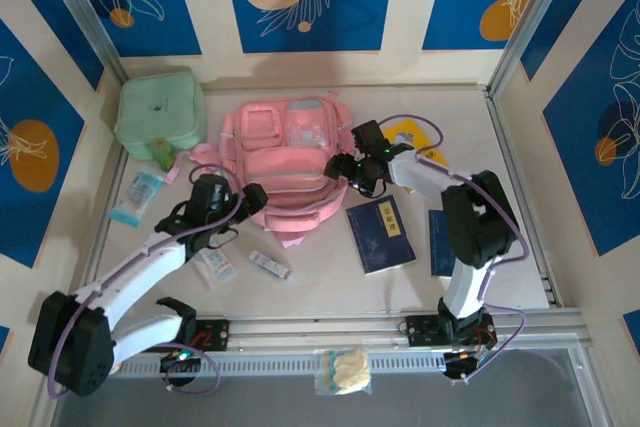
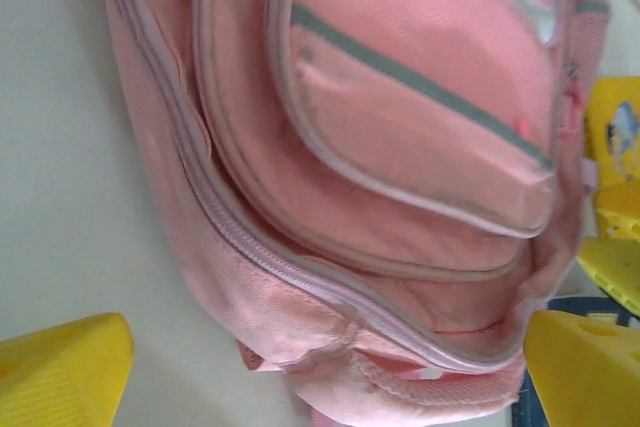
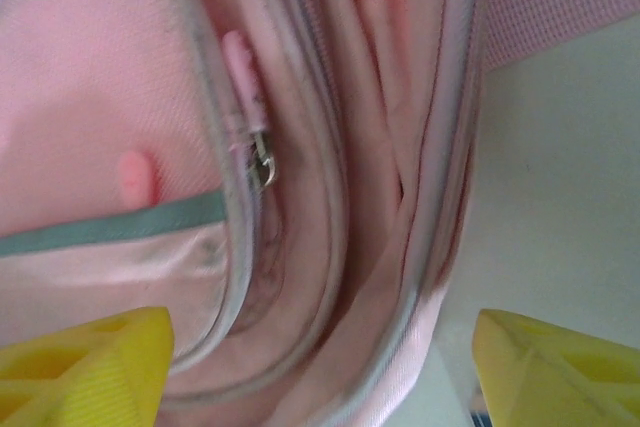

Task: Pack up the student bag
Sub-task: Rotate the student bag at the top-center of the table.

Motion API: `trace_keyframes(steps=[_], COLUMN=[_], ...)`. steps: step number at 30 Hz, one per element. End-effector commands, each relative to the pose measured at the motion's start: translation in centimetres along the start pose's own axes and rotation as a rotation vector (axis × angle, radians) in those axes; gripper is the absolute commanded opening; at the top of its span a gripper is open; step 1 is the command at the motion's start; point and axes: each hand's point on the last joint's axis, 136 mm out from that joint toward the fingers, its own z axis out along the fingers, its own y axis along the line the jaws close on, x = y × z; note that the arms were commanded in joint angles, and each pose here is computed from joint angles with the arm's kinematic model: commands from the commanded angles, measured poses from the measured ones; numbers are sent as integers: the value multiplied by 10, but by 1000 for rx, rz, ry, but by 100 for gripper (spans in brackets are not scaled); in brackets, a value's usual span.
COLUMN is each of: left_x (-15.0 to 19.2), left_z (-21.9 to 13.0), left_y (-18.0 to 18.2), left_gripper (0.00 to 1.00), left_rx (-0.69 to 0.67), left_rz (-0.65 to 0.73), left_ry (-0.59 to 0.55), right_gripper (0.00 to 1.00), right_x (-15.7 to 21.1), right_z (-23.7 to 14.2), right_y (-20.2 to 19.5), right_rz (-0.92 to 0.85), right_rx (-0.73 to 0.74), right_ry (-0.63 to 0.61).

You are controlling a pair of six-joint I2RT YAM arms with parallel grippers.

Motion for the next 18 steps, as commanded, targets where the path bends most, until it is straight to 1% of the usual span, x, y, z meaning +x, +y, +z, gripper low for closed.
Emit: trace_keyframes(steps=[1, 3, 5, 8, 9, 10, 12, 14, 18], left_x=[10, 12, 14, 14, 13, 12, 7, 3, -14], left_z=[16, 28, 39, 52, 56, 60, 64, 67, 68], left_y=[-5, -12, -13, -21, -21, -19, -12, -12, -18], left_gripper=[99, 100, 99, 99, 99, 99, 99, 99, 99], left_rx=[21, 52, 49, 75, 71, 58, 23, 32, 35], left_rz=[-21, -21, -28, -22, -17, -12, -21, -27, -17], left_ry=[27, 42, 51, 63, 62, 57, 21, -10, -76], right_gripper=[74, 68, 60, 41, 33, 27, 14, 0, 0], right_x=[-1, -3, -3, -4, -6, -7, -10, -12, -5], right_z=[11, 18, 23, 25, 22, 20, 12, 2, -24], right_y=[2, 1, 1, 4, 7, 9, 18, 28, 51], right_rz=[9, 2, 0, -11, -21, -28, -58, -91, -165], right_rx=[21, 38, 44, 25, 16, 12, -21, -55, -136], right_ry=[20, 17, 27, 32, 27, 22, 6, -5, 0])
